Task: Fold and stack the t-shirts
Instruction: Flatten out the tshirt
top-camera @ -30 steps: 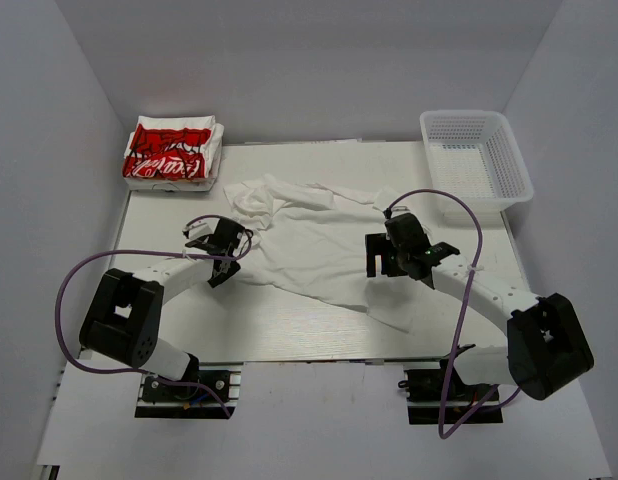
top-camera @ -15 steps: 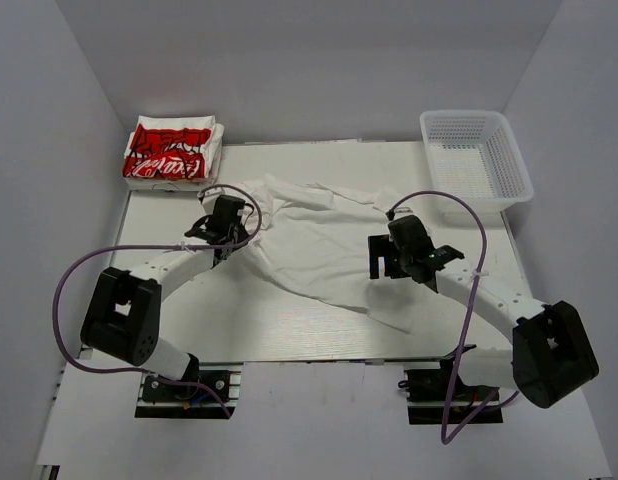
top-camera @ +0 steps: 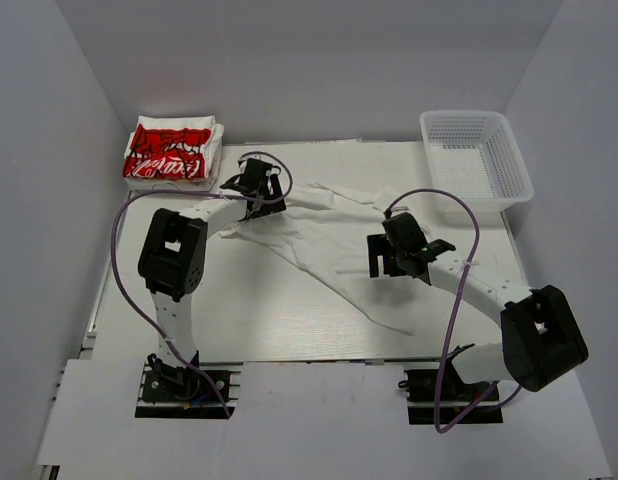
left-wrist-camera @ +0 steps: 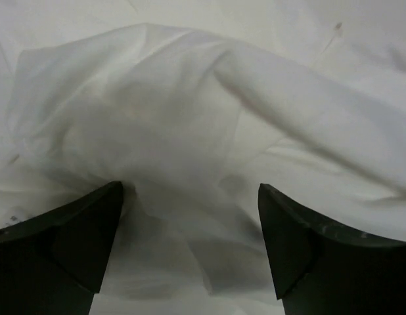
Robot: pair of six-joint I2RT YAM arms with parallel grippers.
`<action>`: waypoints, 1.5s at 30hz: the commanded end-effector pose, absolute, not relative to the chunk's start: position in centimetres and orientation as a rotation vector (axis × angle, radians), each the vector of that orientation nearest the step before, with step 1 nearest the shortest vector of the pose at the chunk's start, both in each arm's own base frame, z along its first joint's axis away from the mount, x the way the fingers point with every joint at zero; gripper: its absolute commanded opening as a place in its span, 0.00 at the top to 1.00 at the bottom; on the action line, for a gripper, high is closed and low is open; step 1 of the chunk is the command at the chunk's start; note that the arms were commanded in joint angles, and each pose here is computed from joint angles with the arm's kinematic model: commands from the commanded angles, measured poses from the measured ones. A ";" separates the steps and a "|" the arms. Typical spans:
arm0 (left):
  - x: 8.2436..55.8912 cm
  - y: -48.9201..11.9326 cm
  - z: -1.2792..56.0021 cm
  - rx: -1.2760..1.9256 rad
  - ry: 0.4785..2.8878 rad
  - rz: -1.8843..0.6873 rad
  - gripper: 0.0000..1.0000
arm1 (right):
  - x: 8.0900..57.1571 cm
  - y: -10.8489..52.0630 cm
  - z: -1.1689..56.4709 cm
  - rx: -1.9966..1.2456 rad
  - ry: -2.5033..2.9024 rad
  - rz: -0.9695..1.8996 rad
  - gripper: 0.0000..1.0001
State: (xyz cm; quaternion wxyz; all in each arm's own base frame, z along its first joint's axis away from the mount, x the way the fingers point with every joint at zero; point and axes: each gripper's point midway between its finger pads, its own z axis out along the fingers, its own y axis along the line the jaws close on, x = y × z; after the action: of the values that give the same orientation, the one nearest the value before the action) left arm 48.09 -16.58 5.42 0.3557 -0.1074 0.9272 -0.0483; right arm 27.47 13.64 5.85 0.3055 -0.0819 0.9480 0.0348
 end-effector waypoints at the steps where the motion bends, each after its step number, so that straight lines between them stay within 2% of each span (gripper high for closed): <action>1: 46.7 -15.6 8.9 -0.241 2.326 -0.119 0.00 | 28.2 13.8 7.3 -0.203 2.469 0.105 0.10; 2: 46.5 -15.6 10.6 -0.244 2.283 -0.143 0.00 | 28.0 13.9 7.2 -0.204 2.472 0.108 0.10; 11: 46.9 -14.5 9.8 -0.271 2.283 -0.088 0.00 | 27.4 14.0 7.0 -0.183 2.485 0.132 0.10; 14: 47.7 -14.8 10.3 -0.274 2.253 -0.105 0.06 | 27.0 13.5 7.0 -0.162 2.487 0.121 0.10; 17: 48.3 -15.1 10.0 -0.275 2.243 -0.111 0.19 | 26.4 13.1 6.9 -0.137 2.496 0.113 0.10; 21: 49.2 -15.4 11.2 -0.267 2.221 -0.119 0.50 | 24.9 12.3 6.5 -0.091 2.532 0.104 0.10; 22: 49.0 -15.0 11.0 -0.272 2.227 -0.098 0.65 | 24.3 12.0 6.5 -0.093 2.544 0.098 0.10; 24: 49.6 -14.8 12.0 -0.286 2.202 -0.083 0.81 | 22.9 11.7 6.4 -0.056 2.568 0.124 0.10; 25: 49.3 -14.7 11.8 -0.284 2.215 -0.076 0.98 | 22.3 11.6 6.3 -0.056 2.585 0.127 0.10; 32: 47.9 -13.3 12.2 -0.308 2.195 -0.025 1.00 | 17.9 12.2 5.4 -0.062 2.651 0.309 0.10; 37: 46.7 -14.4 14.2 -0.201 2.161 -0.101 1.00 | 15.7 13.1 5.4 -0.106 2.701 0.409 0.10; 40: 44.5 -14.1 14.0 -0.207 2.183 -0.132 1.00 | 12.9 12.6 4.7 -0.083 2.822 0.382 0.10; 43: 41.7 -12.4 14.7 -0.285 2.182 -0.114 1.00 | 12.2 13.1 5.1 -0.031 2.830 0.407 0.10; 45: 39.5 -11.4 15.8 -0.338 2.174 -0.113 1.00 | 12.1 12.2 4.8 0.046 2.838 0.325 0.10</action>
State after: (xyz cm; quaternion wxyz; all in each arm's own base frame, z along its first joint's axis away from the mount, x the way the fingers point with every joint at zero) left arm 41.84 -12.36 12.80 0.4338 -0.1065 0.8940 -0.0356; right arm 13.45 13.08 4.91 0.1623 -0.0255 0.9774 0.1331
